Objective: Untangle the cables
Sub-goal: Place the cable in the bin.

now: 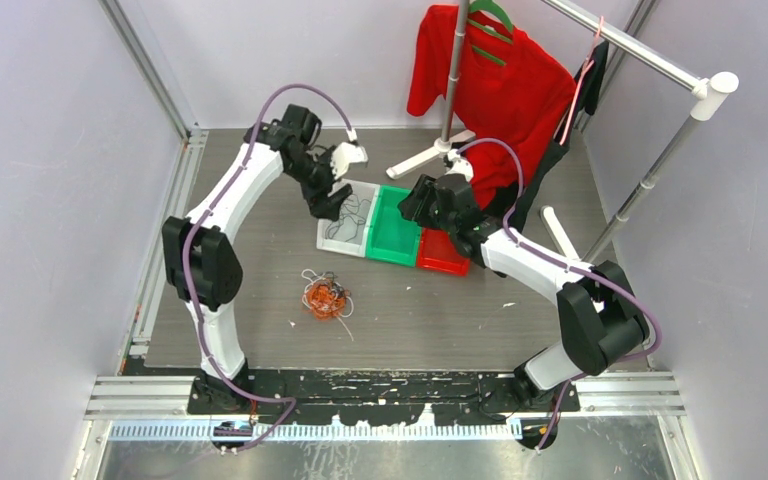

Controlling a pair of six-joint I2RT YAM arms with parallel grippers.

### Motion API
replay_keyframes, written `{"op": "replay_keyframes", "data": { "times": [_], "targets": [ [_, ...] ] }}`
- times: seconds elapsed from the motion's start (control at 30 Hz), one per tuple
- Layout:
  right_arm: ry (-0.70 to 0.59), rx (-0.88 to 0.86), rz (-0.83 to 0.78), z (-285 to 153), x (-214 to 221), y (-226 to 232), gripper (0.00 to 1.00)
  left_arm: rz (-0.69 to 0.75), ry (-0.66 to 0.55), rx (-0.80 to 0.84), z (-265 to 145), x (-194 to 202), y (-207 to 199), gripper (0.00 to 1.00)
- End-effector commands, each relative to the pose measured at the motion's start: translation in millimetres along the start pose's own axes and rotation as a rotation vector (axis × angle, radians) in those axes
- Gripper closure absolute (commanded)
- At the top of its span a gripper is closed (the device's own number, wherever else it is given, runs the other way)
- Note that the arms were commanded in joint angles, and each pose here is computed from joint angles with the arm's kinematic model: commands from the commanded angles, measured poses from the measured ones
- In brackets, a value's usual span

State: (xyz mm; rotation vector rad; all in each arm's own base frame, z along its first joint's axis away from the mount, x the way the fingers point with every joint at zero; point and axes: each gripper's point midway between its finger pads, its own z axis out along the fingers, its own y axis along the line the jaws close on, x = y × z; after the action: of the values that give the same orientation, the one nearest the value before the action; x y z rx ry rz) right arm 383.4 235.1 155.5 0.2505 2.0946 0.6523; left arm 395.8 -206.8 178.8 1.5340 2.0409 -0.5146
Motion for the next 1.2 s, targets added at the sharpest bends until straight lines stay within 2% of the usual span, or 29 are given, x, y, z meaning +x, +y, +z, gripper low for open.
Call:
{"op": "replay_keyframes", "data": {
  "times": [0.0,0.13,0.2,0.3,0.37,0.43,0.53,0.87,1.0,1.07,1.17],
  "targets": [
    [-0.088,-0.109,-0.02,-8,-32,28,0.44,0.033,0.084,0.136,10,32,-35,0.28],
    [-0.069,-0.125,-0.023,-4,-28,31,0.45,0.043,0.074,0.1,23,33,-25,0.38],
    [-0.059,-0.123,-0.023,-1,-26,30,0.46,0.053,0.069,0.038,31,31,-12,0.52],
    [-0.055,-0.109,-0.024,2,-23,26,0.49,0.059,0.065,-0.041,42,29,6,0.78],
    [-0.053,-0.093,-0.025,4,-21,22,0.5,0.05,0.065,-0.074,49,29,16,0.89],
    [-0.051,-0.065,-0.033,4,-20,16,0.51,0.039,0.066,-0.112,54,29,26,0.96],
    [-0.047,-0.002,-0.048,4,-19,4,0.51,0.039,0.042,-0.151,60,25,36,1.0],
    [-0.043,0.042,-0.049,-3,-23,-1,0.51,0.052,0.063,-0.226,94,44,50,1.0],
    [-0.079,0.04,-0.037,-6,-34,3,0.5,0.015,0.075,-0.175,97,43,39,0.98],
    [-0.084,0.036,-0.046,-7,-39,7,0.49,-0.013,0.064,-0.155,92,36,36,0.91],
    [-0.078,0.036,-0.05,-9,-40,9,0.49,-0.008,0.033,-0.156,74,20,33,0.54]
  ]
}}
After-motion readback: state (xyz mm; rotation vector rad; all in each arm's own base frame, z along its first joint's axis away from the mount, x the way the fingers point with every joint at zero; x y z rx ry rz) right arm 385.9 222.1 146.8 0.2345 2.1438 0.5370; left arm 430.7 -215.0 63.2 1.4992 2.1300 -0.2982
